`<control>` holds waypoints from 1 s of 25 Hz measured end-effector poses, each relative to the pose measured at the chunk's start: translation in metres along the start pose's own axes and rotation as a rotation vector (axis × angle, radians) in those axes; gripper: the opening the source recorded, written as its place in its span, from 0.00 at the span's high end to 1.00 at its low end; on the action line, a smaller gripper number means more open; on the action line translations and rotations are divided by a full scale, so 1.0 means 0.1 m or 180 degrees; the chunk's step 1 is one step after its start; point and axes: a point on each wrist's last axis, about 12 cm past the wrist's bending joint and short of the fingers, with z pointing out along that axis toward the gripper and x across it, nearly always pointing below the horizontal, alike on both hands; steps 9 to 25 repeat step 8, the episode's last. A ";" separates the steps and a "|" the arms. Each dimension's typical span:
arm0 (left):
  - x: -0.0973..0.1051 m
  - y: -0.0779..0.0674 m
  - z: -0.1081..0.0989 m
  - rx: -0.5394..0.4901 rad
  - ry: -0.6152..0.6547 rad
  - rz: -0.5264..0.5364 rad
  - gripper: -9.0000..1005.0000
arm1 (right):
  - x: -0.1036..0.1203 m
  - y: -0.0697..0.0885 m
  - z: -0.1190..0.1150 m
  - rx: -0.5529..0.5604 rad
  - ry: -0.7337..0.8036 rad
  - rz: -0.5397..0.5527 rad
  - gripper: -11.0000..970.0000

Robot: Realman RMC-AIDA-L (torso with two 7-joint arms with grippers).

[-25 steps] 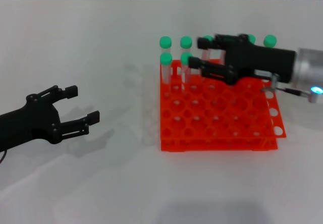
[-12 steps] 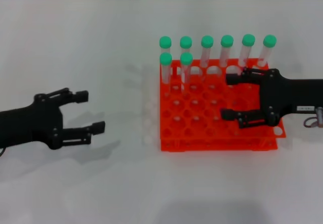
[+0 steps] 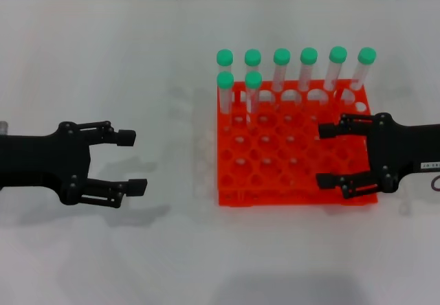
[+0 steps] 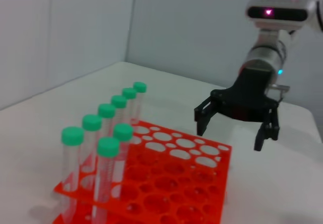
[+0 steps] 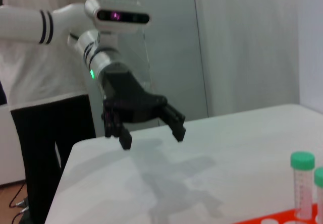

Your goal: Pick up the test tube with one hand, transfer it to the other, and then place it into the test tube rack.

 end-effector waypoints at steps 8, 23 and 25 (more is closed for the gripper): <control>-0.03 0.03 0.03 0.0073 0.0117 -0.0004 0.11 | 0.04 0.02 -0.07 0.0036 0.0029 0.0018 0.09; -0.03 0.03 0.03 0.0073 0.0117 -0.0004 0.11 | 0.04 0.02 -0.07 0.0036 0.0029 0.0018 0.09; -0.03 0.03 0.03 0.0073 0.0117 -0.0004 0.11 | 0.04 0.02 -0.07 0.0036 0.0029 0.0018 0.09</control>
